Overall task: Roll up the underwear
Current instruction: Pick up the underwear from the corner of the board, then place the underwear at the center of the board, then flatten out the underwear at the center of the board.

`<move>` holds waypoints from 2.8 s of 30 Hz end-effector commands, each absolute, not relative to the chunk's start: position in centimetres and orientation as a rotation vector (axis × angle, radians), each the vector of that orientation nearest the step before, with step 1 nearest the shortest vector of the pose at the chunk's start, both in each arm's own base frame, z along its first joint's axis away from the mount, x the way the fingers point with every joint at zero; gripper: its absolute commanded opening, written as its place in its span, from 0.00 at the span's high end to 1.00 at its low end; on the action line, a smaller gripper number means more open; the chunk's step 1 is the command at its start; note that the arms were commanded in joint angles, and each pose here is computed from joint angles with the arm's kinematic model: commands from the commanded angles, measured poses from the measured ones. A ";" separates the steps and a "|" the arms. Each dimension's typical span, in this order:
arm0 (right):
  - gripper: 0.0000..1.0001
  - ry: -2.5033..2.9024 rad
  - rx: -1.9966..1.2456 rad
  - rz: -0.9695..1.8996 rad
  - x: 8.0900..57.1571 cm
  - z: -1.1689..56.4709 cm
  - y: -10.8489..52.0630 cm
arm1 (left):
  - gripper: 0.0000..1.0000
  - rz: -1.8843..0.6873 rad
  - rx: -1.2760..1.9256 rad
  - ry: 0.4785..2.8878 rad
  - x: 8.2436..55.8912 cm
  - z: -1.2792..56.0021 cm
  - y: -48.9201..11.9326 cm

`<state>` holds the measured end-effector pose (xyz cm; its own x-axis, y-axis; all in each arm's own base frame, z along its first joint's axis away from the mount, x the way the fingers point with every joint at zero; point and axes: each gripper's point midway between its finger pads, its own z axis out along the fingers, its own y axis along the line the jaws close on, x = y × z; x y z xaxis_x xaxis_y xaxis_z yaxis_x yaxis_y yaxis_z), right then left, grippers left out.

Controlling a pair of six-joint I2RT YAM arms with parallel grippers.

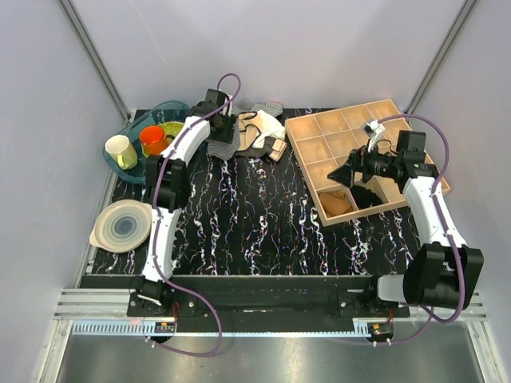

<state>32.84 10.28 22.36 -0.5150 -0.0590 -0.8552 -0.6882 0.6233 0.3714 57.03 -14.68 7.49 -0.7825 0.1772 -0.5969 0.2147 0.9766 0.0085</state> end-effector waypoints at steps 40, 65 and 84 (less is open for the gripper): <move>0.00 1.917 -0.681 0.883 32.0 23.8 10.5 | 1.00 -0.613 0.614 2.043 31.5 33.7 -25.9; 0.20 1.671 -1.810 0.634 29.4 11.0 25.3 | 0.17 -0.320 0.359 1.940 27.2 22.7 -9.5; 0.92 1.958 -1.802 0.670 30.1 5.2 26.3 | 0.15 -0.605 0.519 1.946 26.1 21.9 -13.9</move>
